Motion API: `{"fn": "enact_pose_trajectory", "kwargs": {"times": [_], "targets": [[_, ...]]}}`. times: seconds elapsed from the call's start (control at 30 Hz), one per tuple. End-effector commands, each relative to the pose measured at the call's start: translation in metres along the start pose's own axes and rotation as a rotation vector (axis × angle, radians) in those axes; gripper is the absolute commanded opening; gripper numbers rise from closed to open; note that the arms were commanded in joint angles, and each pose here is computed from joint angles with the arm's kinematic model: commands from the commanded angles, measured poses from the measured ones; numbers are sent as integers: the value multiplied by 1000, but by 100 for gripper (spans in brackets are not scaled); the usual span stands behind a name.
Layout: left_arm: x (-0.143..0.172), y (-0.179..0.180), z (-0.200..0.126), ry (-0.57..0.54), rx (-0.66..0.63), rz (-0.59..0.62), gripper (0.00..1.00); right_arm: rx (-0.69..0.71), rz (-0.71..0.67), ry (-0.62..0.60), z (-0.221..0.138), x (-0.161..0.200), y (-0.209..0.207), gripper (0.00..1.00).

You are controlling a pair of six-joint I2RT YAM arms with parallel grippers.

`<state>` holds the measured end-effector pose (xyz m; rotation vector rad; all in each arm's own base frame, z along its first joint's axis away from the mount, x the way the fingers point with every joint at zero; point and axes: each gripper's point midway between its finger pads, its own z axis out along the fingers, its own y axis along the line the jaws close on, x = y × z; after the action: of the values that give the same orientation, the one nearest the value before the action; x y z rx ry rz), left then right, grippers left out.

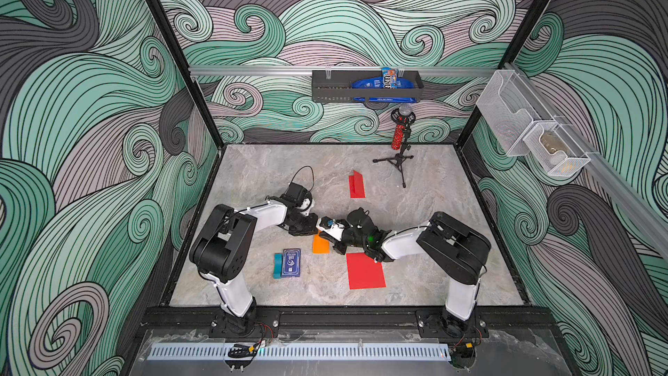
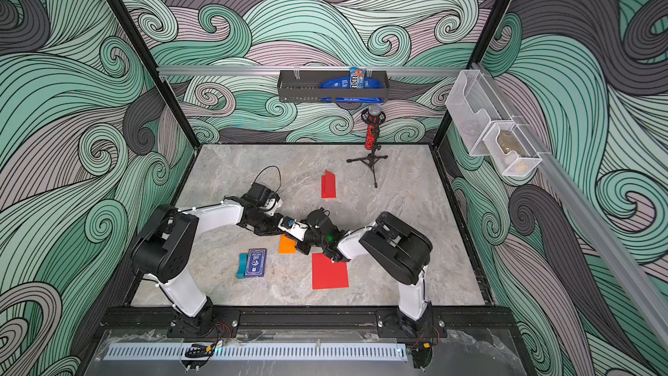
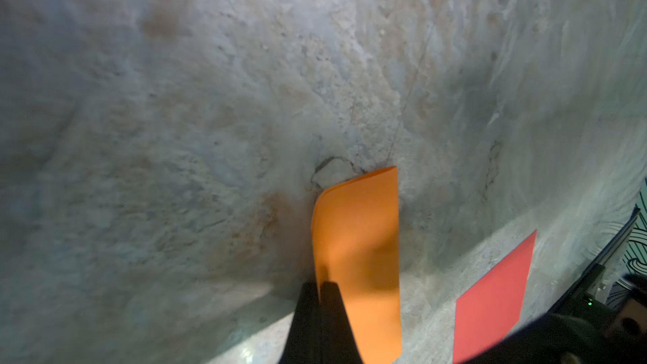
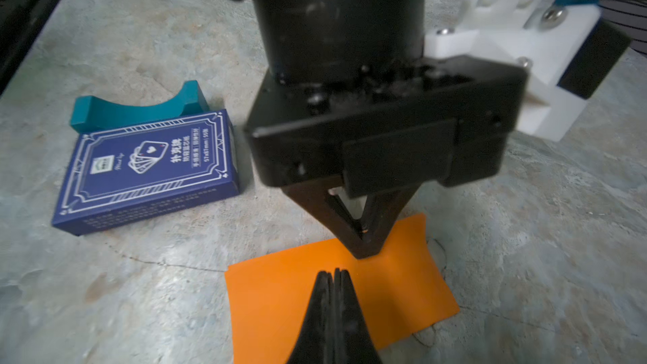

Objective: Fold the square paper along the opposite sides
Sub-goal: Smooth out the paper at the center of the board.

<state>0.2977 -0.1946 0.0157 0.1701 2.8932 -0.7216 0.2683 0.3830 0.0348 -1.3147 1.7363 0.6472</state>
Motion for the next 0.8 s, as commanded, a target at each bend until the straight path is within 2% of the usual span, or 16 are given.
{"fn": "enact_pose_trajectory", "kwargs": {"times": [0.0,0.13,0.27,0.77], "targets": [[-7,1,-2,-10,-9,-6,0,-6,6,119,7,46,4,0],[-9,1,-2,-14,-15,-5,0,-16,26,200,2,81,17,0],[-9,3,-2,-13,-21,-9,0,-28,19,251,-7,97,31,0],[-11,6,-3,-19,-29,-16,0,-21,52,325,-36,124,57,0]]}}
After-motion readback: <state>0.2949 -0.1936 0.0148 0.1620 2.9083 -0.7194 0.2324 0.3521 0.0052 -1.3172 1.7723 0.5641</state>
